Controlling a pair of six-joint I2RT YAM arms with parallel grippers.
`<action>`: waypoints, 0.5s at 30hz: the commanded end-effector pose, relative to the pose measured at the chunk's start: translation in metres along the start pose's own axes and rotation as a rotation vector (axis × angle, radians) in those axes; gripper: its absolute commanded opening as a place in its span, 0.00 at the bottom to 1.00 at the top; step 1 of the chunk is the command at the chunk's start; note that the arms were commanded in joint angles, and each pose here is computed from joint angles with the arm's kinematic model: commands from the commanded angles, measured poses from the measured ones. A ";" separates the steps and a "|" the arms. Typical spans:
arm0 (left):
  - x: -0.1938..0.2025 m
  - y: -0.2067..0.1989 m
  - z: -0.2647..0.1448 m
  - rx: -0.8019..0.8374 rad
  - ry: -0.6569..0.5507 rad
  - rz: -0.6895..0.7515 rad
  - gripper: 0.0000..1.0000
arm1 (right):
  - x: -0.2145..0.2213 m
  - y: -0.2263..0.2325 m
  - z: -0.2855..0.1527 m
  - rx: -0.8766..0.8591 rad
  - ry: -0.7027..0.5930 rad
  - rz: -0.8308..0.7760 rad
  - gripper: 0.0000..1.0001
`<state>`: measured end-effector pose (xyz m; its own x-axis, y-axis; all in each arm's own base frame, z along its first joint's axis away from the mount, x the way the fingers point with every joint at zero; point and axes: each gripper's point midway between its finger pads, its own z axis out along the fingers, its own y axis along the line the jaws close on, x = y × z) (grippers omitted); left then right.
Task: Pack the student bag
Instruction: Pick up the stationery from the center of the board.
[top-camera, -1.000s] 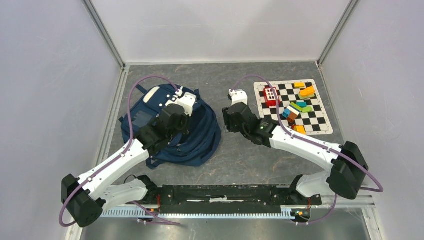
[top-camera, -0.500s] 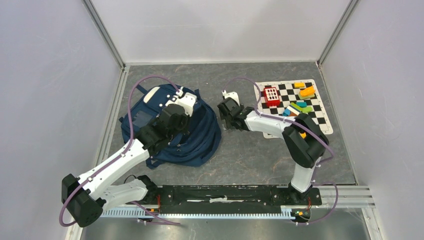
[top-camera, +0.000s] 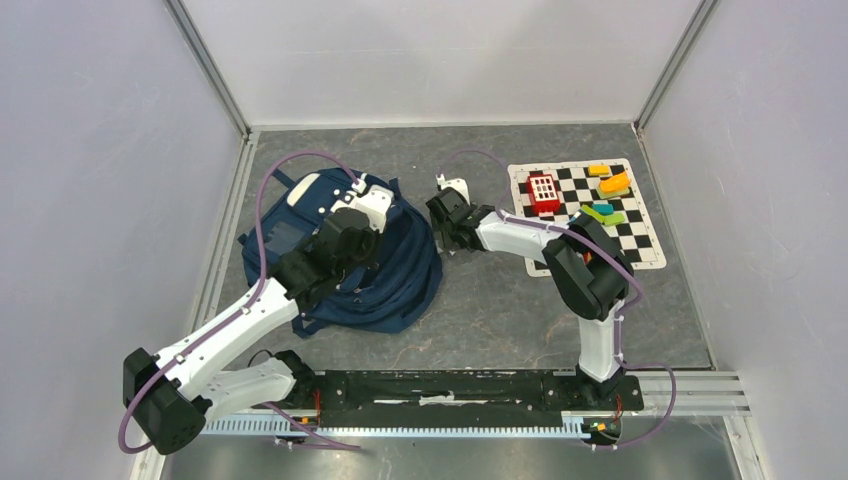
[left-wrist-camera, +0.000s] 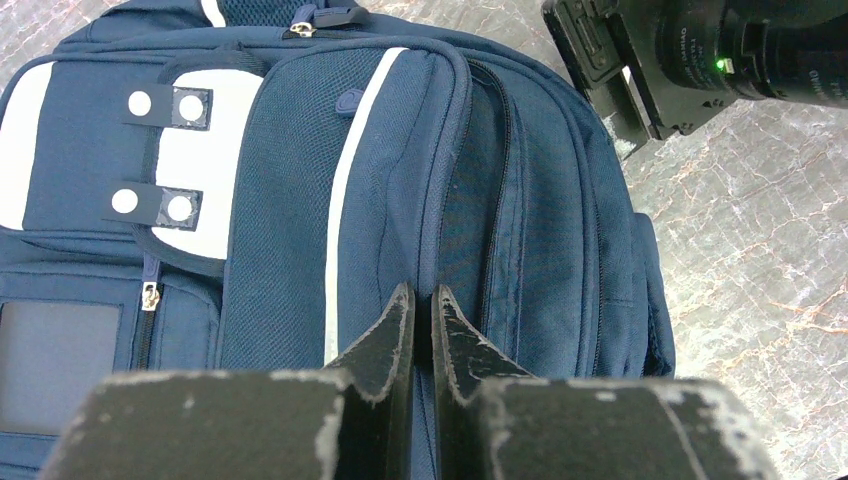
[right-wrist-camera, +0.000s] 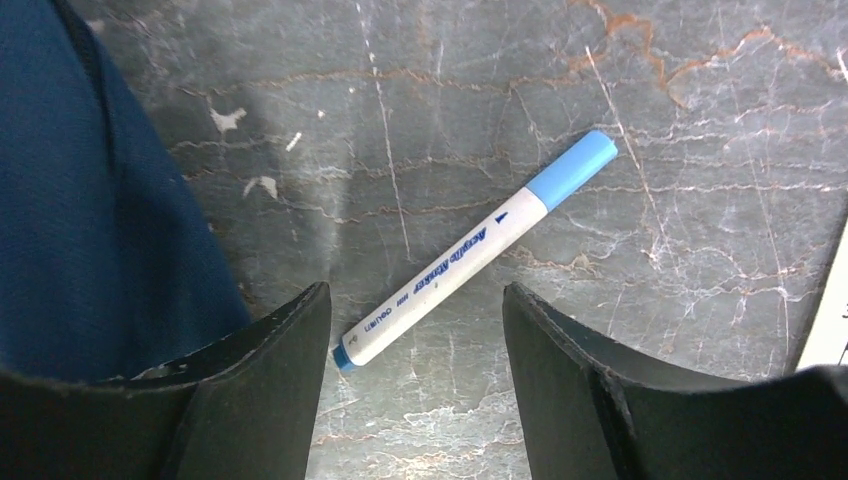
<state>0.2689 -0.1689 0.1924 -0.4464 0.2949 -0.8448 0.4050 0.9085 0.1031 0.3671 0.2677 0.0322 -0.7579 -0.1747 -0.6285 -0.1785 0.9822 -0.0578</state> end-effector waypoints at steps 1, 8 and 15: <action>-0.031 -0.004 -0.010 0.033 -0.106 -0.016 0.06 | -0.002 -0.005 0.000 0.031 -0.002 0.023 0.68; -0.031 -0.003 -0.011 0.031 -0.108 -0.017 0.06 | 0.023 -0.025 -0.010 0.067 0.028 0.013 0.57; -0.031 -0.004 -0.011 0.036 -0.107 -0.018 0.06 | 0.036 -0.045 -0.014 0.041 0.025 0.017 0.52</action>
<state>0.2685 -0.1685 0.1940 -0.4430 0.2919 -0.8477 0.4043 0.9089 0.1017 0.3381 0.2284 0.0209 -0.7814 -0.1541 -0.6046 -0.1331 0.9879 -0.0798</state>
